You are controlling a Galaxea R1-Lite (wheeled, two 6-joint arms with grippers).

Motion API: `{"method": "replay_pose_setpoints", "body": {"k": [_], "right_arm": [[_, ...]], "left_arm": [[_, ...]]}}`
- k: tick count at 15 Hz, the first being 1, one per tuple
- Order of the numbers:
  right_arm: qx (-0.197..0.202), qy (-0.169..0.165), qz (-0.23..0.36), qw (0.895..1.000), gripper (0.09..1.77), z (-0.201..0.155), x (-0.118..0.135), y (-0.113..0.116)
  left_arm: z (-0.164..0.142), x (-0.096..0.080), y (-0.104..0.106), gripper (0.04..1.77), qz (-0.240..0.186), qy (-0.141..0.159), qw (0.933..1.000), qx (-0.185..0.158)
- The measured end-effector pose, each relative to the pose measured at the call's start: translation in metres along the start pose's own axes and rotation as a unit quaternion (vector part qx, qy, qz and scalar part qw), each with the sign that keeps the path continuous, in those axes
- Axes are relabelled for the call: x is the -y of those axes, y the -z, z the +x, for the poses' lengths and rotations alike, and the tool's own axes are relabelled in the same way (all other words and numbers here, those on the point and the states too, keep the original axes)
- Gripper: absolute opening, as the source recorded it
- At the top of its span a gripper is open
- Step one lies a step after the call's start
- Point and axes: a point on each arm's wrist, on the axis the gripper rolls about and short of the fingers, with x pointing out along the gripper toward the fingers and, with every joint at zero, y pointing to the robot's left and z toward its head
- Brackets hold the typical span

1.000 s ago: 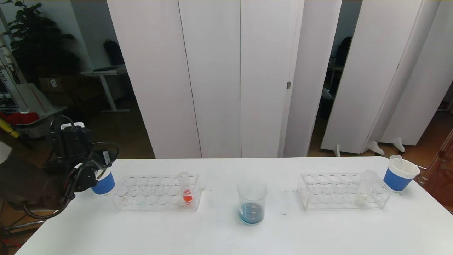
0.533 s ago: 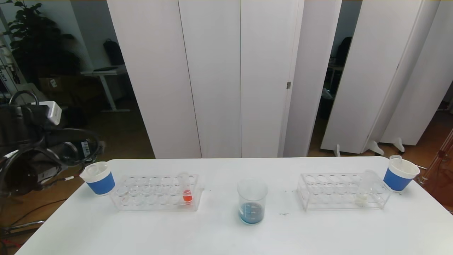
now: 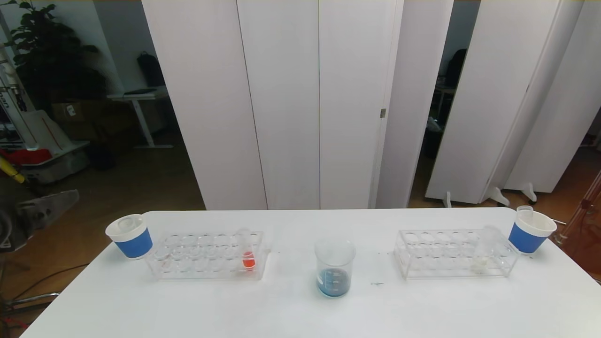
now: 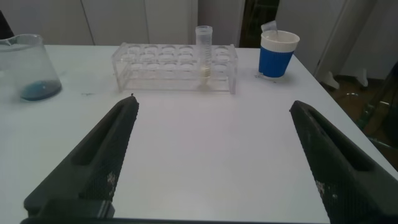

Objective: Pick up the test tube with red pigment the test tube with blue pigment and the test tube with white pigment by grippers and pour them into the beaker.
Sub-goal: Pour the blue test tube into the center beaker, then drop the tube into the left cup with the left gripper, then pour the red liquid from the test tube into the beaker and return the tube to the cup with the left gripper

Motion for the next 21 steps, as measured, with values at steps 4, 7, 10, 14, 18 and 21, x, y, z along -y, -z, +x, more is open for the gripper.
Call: {"method": "replay_pose_setpoints", "body": {"k": [4, 7, 10, 14, 18, 21], "right_arm": [[0.000, 0.000, 0.000, 1.000, 1.75, 0.000, 0.000, 0.000], [0.000, 0.000, 0.000, 1.000, 1.75, 0.000, 0.000, 0.000], [0.000, 0.000, 0.000, 1.000, 1.75, 0.000, 0.000, 0.000], [0.000, 0.000, 0.000, 1.000, 1.75, 0.000, 0.000, 0.000], [0.000, 0.000, 0.000, 1.000, 1.75, 0.000, 0.000, 0.000], [0.000, 0.000, 0.000, 1.000, 1.75, 0.000, 0.000, 0.000]], "left_arm": [[-0.067, -0.007, 0.015, 1.74, 0.010, 0.032, 0.9992, 0.021], [-0.112, -0.016, 0.039, 1.74, 0.028, 0.051, 0.9977, 0.033], [-0.150, -0.027, 0.071, 1.74, 0.043, 0.065, 0.9961, 0.041], [-0.161, -0.028, 0.115, 1.74, 0.038, 0.075, 0.9951, 0.053], [-0.154, -0.024, 0.164, 1.74, 0.040, 0.110, 0.9923, 0.039], [-0.140, -0.020, 0.194, 1.74, 0.040, 0.124, 0.9905, 0.043]]}}
